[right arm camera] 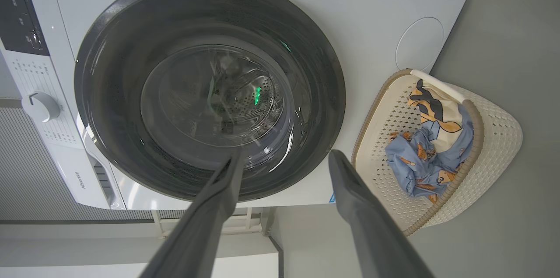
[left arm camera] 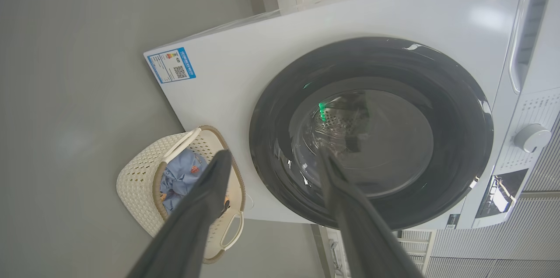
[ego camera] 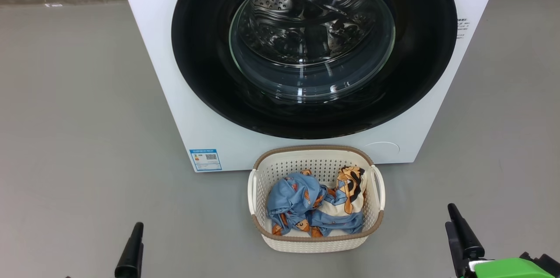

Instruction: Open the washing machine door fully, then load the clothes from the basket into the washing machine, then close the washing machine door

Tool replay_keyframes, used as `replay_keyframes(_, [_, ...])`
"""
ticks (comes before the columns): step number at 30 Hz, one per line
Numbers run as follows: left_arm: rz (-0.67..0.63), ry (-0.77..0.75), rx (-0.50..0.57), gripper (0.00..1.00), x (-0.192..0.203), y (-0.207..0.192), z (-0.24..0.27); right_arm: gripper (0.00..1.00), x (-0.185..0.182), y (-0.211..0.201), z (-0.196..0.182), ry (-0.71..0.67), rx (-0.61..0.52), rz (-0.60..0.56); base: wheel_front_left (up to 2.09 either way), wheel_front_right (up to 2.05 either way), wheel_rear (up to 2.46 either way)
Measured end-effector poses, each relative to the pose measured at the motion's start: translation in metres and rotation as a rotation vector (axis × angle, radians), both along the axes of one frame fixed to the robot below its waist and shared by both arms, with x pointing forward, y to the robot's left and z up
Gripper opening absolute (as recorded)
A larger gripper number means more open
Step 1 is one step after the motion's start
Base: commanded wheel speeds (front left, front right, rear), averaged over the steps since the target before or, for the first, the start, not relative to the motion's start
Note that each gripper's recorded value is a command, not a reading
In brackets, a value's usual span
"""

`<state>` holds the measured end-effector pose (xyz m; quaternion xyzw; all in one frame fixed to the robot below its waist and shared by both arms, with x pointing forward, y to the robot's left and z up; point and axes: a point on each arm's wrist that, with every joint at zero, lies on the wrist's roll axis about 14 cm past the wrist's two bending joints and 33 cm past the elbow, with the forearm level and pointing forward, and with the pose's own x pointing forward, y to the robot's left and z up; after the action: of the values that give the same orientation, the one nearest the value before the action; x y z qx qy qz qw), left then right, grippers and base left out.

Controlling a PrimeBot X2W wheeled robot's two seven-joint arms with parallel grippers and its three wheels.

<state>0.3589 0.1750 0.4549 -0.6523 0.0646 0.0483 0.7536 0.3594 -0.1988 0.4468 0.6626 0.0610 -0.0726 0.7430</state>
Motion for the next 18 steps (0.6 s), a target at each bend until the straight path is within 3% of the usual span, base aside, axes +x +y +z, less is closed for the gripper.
replay_keyframes(18, [-0.025,-0.037,0.217,1.00,0.0024,-0.0012,0.0104,1.00,0.0010,0.0071,0.0015,-0.003,-0.188,0.064,0.00,0.00,0.00])
